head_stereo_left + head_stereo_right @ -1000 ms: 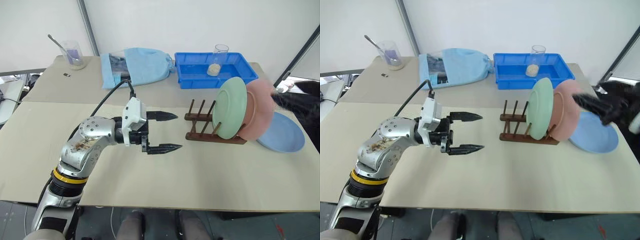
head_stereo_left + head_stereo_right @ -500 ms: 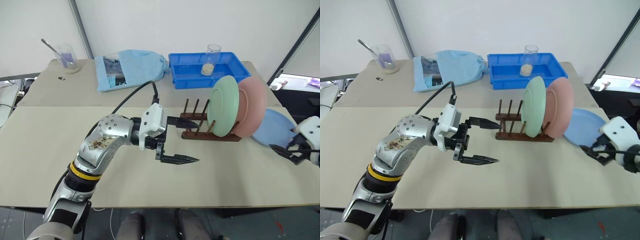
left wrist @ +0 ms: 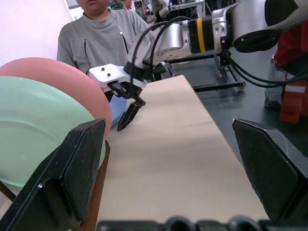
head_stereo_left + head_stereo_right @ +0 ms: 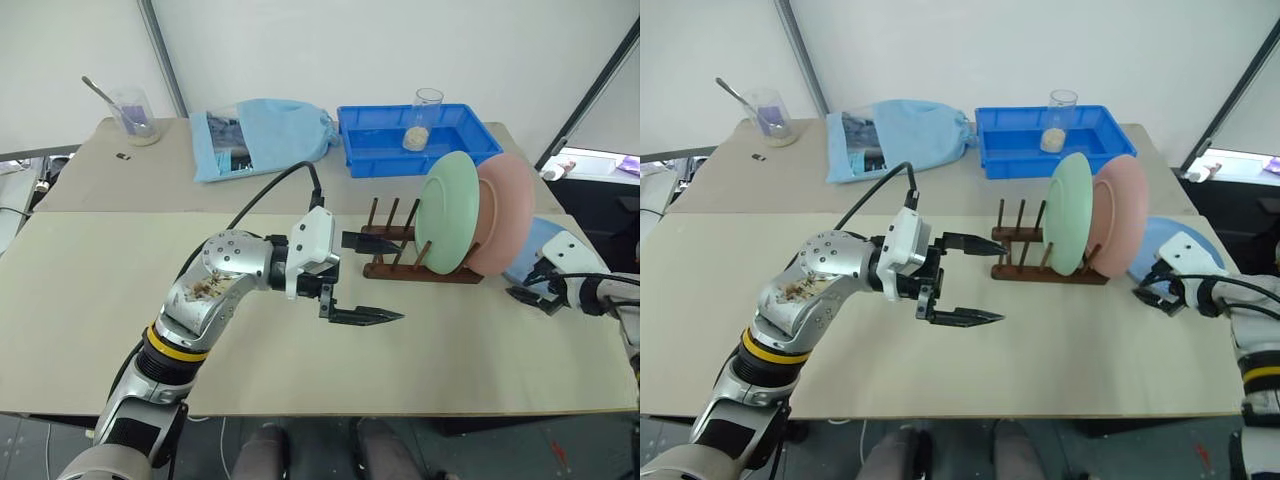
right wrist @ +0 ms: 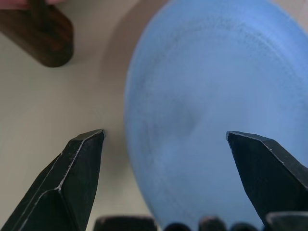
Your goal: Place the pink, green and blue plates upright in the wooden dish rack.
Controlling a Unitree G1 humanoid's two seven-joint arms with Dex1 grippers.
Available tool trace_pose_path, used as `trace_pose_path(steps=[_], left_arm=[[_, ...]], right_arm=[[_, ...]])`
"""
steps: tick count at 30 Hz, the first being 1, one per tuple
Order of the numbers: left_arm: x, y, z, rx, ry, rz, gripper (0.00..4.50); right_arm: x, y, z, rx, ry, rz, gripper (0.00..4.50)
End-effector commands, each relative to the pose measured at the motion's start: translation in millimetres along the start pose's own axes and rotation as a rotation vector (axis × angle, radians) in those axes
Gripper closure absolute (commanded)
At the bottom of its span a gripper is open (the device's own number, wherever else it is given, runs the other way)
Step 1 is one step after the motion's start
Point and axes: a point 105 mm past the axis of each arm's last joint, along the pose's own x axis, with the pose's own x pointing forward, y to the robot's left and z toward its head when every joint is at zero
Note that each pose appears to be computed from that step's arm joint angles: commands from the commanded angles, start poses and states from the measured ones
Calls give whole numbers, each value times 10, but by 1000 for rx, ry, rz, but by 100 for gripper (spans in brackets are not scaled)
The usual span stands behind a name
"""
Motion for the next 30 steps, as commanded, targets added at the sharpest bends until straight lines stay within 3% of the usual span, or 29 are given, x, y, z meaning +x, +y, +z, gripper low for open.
trace_pose_path(steps=[1, 13, 17, 22, 25, 30], left_arm=[[2, -10, 121, 29, -34, 9, 0], [-87, 4, 90, 12, -3, 22, 0], [-142, 5, 83, 9, 8, 11, 0], [-232, 70, 223, -24, -65, 42, 0], [-350, 74, 287, -52, -87, 77, 0], [-676, 233, 130, -52, 32, 244, 0]], right_arm=[[24, -33, -38, -5, 38, -3, 54], [67, -7, -94, 32, 87, -5, 448], [-35, -119, 12, 27, 62, -71, 448], [-466, -464, 246, -70, 11, -274, 448], [-851, -676, 703, -164, -124, -422, 448], [-1373, -698, 1620, -271, -421, -536, 448]])
